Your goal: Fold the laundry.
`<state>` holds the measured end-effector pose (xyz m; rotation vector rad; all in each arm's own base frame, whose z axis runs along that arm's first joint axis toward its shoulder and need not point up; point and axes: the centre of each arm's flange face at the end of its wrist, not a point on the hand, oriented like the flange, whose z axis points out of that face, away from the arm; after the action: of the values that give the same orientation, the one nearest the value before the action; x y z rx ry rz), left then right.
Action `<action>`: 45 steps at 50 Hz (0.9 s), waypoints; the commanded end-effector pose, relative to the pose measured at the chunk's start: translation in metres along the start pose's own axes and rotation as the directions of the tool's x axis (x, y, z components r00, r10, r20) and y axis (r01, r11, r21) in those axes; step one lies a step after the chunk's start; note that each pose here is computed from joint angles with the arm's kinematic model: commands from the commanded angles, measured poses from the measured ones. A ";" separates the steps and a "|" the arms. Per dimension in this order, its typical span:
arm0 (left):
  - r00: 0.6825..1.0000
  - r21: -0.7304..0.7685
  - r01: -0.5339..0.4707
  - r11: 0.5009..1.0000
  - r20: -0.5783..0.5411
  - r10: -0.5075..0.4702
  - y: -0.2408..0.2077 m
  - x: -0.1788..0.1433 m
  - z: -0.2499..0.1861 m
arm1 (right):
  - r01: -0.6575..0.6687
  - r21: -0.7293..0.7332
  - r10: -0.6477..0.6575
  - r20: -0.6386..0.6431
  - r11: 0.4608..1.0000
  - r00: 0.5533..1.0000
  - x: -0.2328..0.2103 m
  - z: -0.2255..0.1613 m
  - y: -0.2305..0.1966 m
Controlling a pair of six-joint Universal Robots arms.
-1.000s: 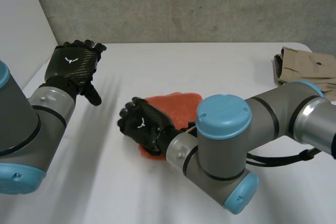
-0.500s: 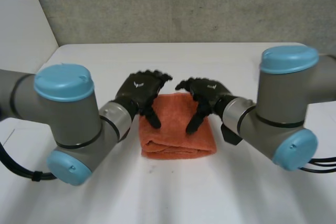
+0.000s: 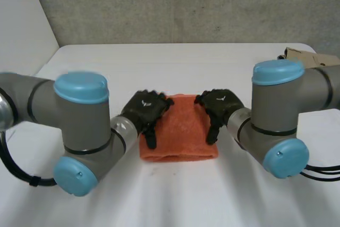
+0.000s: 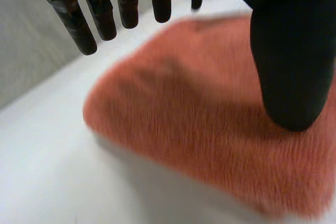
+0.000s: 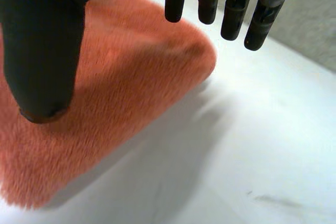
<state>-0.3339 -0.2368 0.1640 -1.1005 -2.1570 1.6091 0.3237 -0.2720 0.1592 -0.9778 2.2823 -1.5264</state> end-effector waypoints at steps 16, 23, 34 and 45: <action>0.948 0.255 0.161 0.953 -0.308 -0.078 -0.104 -0.014 -0.067 | -0.373 -0.033 0.373 -0.015 0.927 0.928 0.016 -0.051 0.042; 0.945 0.241 0.164 0.957 -0.315 -0.083 -0.103 -0.013 -0.069 | -0.434 -0.039 0.435 0.021 0.900 0.900 0.010 -0.042 0.051; 0.947 0.237 0.166 0.957 -0.308 -0.088 -0.102 -0.013 -0.069 | -0.471 -0.014 0.471 0.032 0.882 0.882 0.009 -0.015 0.057; 0.948 0.235 0.166 0.958 -0.304 -0.090 -0.102 -0.014 -0.067 | -0.454 -0.024 0.455 0.069 0.891 0.888 -0.007 -0.002 0.058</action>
<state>-0.3280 -0.2089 0.2838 -1.0190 -1.7374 1.5097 0.2978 -0.2527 0.1111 -0.4202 2.2602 -1.2650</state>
